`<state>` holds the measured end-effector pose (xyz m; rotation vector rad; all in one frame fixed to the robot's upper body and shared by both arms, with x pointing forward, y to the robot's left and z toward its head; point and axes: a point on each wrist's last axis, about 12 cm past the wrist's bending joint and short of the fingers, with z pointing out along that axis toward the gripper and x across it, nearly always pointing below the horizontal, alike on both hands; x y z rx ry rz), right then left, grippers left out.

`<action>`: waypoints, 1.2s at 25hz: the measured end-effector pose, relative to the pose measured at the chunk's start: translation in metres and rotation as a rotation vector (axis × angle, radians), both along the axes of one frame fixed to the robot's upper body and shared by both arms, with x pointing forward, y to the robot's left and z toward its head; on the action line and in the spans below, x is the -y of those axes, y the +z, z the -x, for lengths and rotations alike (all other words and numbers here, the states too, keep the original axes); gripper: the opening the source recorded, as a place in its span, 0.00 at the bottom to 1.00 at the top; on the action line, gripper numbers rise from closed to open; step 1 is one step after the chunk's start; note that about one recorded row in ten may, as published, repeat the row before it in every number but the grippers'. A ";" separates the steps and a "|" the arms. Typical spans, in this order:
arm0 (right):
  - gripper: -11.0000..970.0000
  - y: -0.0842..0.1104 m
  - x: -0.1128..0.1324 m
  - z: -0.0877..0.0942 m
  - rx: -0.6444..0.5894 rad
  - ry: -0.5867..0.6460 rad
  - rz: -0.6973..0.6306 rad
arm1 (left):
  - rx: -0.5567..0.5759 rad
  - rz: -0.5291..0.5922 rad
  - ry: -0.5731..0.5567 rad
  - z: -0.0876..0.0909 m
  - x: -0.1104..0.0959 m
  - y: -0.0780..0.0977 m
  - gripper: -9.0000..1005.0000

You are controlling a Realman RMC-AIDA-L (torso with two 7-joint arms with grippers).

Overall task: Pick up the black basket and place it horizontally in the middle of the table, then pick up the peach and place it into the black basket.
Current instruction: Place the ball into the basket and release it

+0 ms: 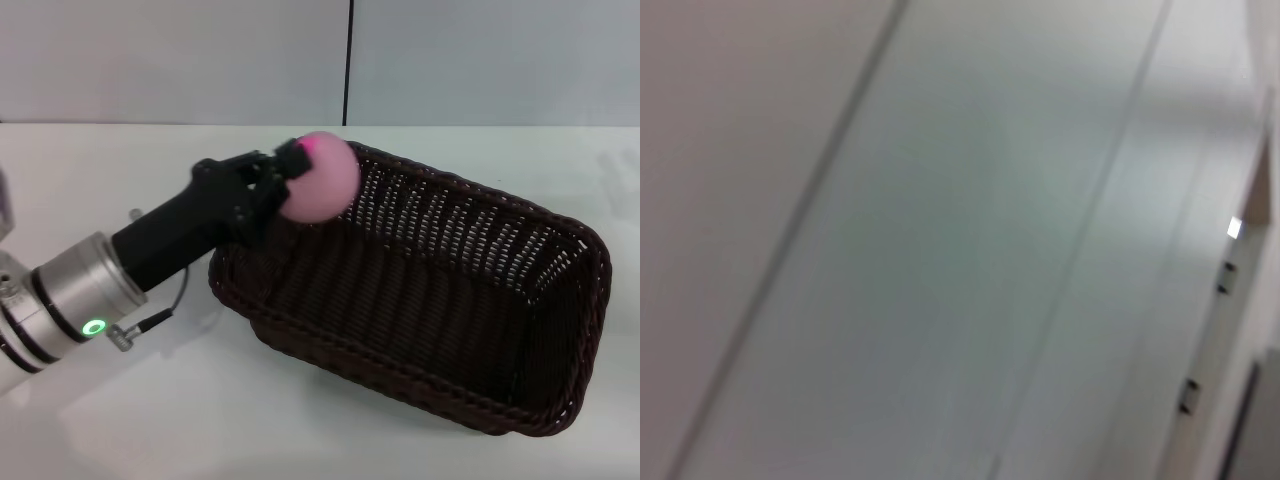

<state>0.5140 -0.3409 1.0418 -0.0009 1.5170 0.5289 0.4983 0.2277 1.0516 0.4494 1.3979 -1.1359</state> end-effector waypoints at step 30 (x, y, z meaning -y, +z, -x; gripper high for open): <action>0.39 -0.003 -0.010 -0.003 -0.014 0.020 -0.025 | -0.051 -0.212 0.065 -0.014 -0.004 -0.019 0.05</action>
